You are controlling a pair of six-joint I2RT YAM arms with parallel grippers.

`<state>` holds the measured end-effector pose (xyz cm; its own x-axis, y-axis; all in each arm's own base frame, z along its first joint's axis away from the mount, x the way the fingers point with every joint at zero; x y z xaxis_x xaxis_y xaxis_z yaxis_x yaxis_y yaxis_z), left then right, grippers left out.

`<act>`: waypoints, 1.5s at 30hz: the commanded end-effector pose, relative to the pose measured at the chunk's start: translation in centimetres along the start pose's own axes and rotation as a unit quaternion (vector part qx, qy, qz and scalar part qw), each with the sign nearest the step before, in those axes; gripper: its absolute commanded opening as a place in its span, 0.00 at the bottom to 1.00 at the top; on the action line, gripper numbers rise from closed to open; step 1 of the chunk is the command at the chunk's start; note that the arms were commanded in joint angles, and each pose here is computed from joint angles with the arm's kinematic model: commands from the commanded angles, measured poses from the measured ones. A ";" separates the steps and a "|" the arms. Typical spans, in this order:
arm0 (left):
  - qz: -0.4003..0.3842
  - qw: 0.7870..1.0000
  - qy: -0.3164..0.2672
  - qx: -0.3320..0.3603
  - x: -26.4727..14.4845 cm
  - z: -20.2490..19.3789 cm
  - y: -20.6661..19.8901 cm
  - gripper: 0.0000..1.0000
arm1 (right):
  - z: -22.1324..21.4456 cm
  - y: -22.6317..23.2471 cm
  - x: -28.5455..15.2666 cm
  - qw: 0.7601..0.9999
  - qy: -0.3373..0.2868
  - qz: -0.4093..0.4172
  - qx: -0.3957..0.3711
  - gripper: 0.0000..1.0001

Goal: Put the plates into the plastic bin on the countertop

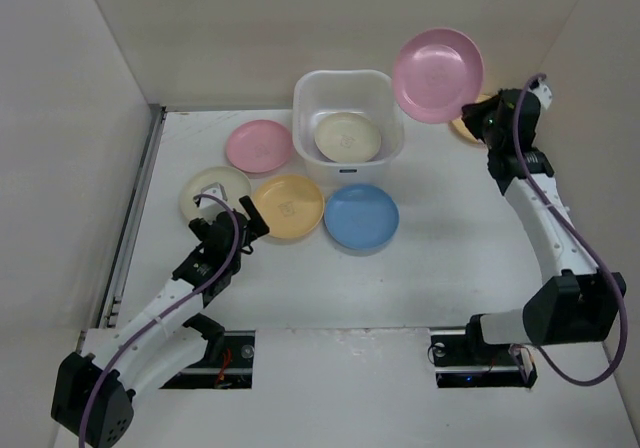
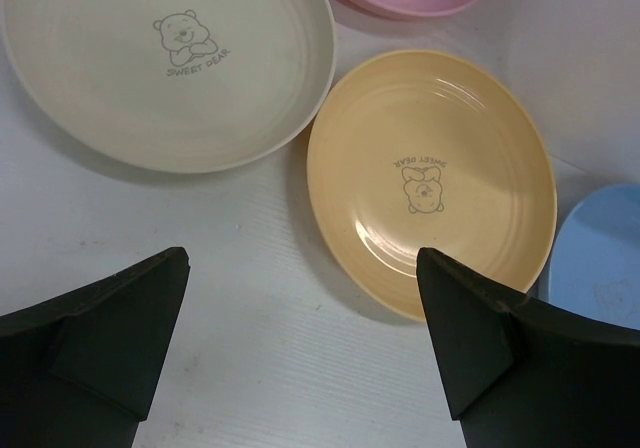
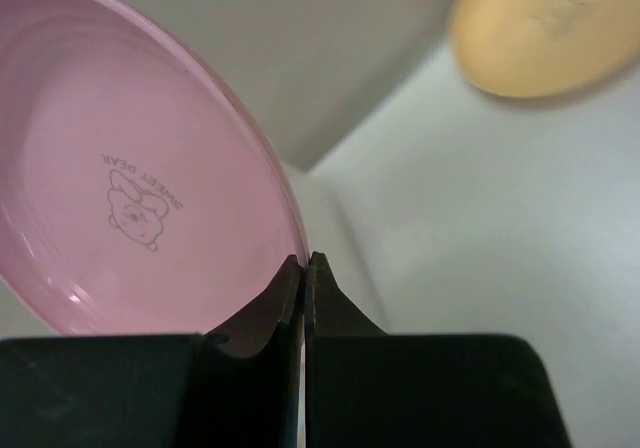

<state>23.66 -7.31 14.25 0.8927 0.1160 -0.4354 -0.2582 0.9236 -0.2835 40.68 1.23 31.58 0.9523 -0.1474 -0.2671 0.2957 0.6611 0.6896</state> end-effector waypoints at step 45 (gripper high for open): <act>0.219 0.945 -0.033 -0.241 1.6 -1.1 10.6 0.97 | -15.8 13.2 4.8 0.946 0.114 0.113 -0.281 0.69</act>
<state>21.59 1.46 9.79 0.7010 0.4575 -0.5471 -0.7023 0.5761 -0.4182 49.93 20.05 21.09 0.8368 0.1068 -0.5370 0.0346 0.9685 0.2465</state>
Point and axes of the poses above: each gripper's point midway between its finger pads, its own x axis out along the fingers, its own y axis along the line the jaws close on, z = x × y, the point moved 4 cm from there along -x, back along the fingers, and after that the axes turned 1 degree about x, right-handed, at the moved point
